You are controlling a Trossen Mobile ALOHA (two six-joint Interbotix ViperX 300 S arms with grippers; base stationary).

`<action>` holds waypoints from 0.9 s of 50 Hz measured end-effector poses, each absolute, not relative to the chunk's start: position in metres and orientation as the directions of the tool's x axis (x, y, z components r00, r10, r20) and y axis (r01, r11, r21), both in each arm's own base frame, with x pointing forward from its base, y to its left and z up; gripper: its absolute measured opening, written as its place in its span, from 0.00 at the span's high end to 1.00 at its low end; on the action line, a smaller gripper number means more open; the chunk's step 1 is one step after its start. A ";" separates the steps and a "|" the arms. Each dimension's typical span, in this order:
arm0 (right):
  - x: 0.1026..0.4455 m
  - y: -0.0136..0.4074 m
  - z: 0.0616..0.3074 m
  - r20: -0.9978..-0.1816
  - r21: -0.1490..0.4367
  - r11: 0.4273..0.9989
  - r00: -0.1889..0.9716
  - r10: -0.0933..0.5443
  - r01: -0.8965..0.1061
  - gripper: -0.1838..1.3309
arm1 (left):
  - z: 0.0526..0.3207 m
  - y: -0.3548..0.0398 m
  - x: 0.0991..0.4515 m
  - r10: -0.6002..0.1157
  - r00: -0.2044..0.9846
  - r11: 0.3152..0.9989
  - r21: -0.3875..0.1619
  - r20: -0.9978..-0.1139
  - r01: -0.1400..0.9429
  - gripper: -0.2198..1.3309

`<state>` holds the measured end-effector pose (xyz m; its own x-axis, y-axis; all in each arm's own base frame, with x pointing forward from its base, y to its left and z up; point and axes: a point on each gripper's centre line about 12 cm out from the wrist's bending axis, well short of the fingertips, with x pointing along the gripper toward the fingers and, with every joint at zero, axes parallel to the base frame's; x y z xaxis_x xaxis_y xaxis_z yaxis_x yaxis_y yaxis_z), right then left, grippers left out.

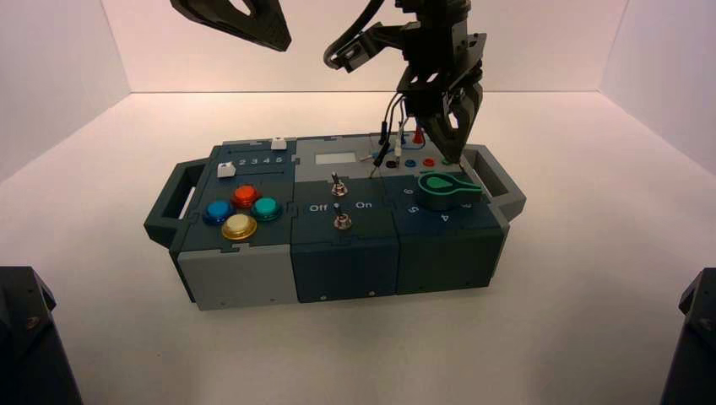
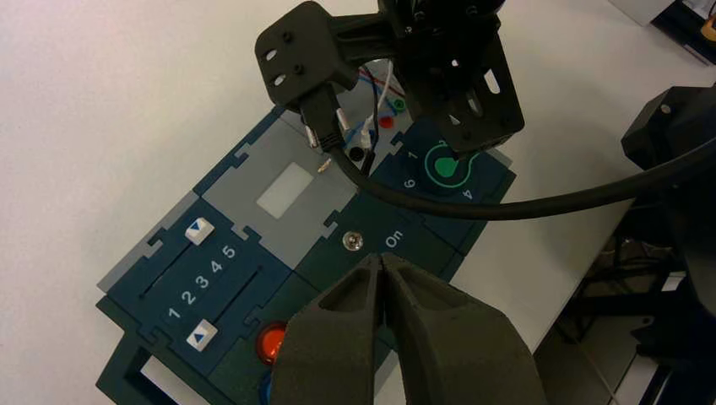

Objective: Insert the red wire.

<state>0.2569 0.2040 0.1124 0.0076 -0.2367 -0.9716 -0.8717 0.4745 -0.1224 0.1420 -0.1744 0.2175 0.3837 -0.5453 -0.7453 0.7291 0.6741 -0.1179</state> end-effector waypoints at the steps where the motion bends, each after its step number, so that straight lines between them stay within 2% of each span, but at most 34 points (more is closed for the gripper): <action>1: 0.257 0.204 0.112 -0.972 -0.122 0.475 0.008 -0.237 -0.872 0.76 | 0.218 -0.174 0.142 -0.545 0.384 0.674 -0.118 -0.745 0.729 0.93; 8: 0.258 0.204 0.112 -0.972 -0.121 0.478 0.005 -0.237 -0.870 0.82 | 0.218 -0.174 0.142 -0.545 0.384 0.674 -0.116 -0.745 0.730 0.93; 23: 0.266 0.200 0.114 -0.974 -0.129 0.505 0.014 -0.224 -0.853 0.82 | 0.218 -0.174 0.142 -0.545 0.384 0.674 -0.116 -0.745 0.730 0.93; 45: 0.272 0.203 0.132 -0.985 -0.162 0.535 0.103 -0.138 -0.829 0.82 | 0.210 -0.174 0.141 -0.514 0.352 0.675 -0.117 -0.782 0.728 0.96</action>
